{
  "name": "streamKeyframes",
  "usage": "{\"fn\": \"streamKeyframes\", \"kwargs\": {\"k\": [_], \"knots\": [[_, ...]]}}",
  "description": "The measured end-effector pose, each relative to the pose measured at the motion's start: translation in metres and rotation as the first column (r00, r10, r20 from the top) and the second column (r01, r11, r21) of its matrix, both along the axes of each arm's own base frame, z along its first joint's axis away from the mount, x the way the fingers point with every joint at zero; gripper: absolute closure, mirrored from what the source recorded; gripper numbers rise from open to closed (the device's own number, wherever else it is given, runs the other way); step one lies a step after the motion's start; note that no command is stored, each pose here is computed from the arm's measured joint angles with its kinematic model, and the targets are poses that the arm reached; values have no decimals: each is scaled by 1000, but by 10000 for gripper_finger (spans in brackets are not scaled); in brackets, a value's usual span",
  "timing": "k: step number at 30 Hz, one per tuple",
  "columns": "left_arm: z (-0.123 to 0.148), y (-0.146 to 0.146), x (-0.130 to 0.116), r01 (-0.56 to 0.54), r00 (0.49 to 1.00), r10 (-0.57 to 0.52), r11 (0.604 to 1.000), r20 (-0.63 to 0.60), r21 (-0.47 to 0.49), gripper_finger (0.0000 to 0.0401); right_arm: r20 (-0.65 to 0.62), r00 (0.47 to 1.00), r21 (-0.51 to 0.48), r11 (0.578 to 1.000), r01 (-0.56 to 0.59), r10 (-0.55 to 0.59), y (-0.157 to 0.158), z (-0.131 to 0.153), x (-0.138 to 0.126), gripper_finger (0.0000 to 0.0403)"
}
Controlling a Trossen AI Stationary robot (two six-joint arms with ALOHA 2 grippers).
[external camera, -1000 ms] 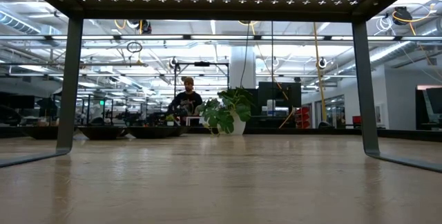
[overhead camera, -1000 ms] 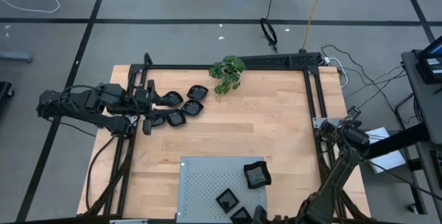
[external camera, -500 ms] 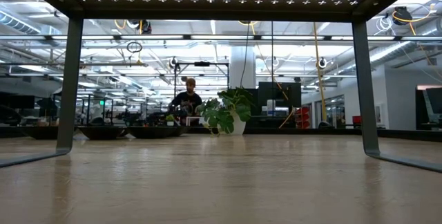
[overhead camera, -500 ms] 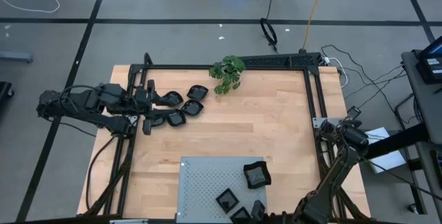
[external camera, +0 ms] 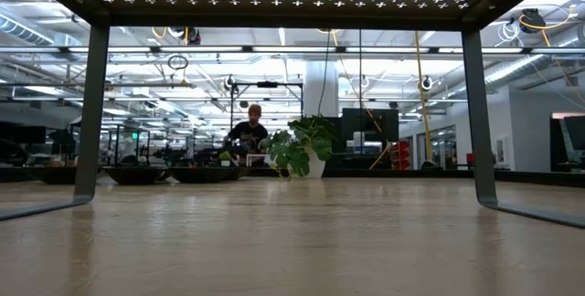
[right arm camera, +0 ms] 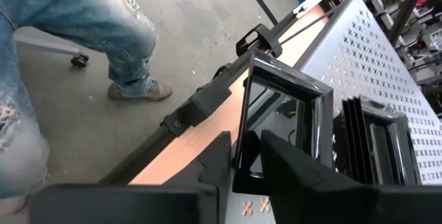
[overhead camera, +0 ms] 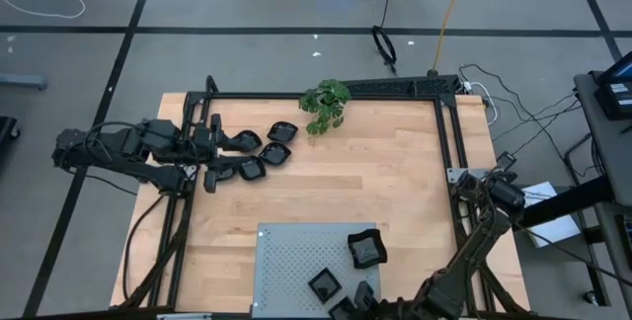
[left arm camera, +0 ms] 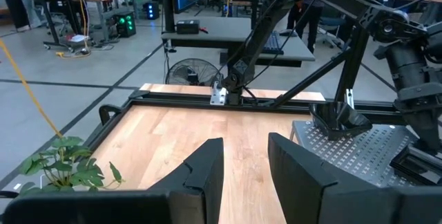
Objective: Pick & Place Mini shaped plates
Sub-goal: Stack the square plate onto the stacked square plate on the shelf
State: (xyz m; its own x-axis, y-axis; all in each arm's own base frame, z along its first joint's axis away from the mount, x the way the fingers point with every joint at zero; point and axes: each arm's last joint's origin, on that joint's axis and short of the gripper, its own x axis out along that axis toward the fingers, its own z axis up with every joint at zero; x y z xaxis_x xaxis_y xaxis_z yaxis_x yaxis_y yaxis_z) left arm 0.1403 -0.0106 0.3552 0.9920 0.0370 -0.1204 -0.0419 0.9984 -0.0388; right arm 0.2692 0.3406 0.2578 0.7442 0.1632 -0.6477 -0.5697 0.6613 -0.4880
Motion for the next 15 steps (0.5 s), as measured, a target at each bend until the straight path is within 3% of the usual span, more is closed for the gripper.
{"fn": "streamKeyframes", "kwargs": {"k": [9, 15], "knots": [[0, 0, 0, 0, 1000, 0, 1000, 0, 0, 281, 16, 1000, 7, 1000, -23, 23, 4, 1, -3, 389], [0, 0, 0, 0, 1000, 0, 1000, 0, 0, 281, 12, 998, 38, 998, -56, 56, 5, 10, -9, 400]]}}
